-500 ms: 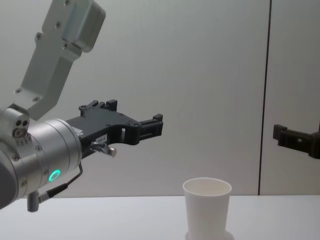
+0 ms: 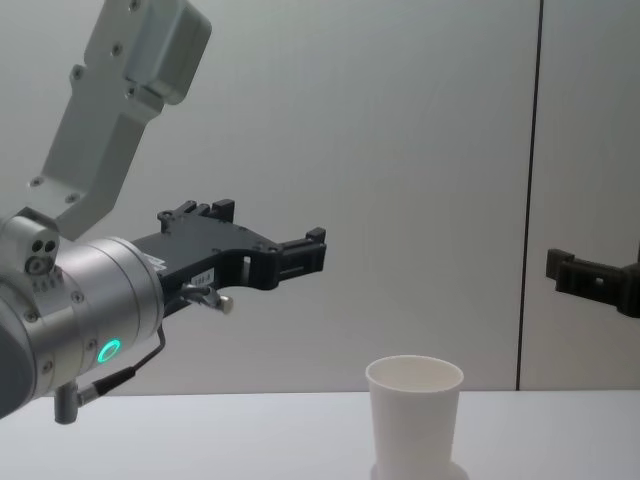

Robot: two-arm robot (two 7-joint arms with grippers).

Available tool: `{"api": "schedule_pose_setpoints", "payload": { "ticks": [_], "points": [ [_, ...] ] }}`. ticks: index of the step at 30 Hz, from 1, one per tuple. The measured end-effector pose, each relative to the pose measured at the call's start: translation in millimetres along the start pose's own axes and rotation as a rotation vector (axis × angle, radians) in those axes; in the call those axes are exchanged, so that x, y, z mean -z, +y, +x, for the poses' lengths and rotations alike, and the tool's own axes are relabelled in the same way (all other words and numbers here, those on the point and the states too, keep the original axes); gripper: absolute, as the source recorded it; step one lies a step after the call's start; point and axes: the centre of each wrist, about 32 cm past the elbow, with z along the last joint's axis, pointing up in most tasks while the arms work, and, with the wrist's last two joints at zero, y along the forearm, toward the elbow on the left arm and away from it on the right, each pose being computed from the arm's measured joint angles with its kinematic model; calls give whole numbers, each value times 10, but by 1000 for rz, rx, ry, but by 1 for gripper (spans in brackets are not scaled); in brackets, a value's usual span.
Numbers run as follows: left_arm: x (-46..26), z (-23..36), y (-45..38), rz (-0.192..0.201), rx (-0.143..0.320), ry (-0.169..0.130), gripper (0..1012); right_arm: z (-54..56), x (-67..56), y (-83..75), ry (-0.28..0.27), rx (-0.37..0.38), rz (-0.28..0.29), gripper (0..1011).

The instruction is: Place the pen into the pen holder.

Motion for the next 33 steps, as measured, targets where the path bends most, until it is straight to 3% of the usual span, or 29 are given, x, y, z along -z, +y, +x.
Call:
{"api": "schedule_pose_setpoints", "payload": {
  "ticks": [22,33],
  "points": [
    [0,0,0,0,0,0,1000,-9,-5,-5,1,-1,-1,1002],
    [0,0,0,0,0,0,1000,-56,-82,-14,14,-2,-49,1002]
  ]
}}
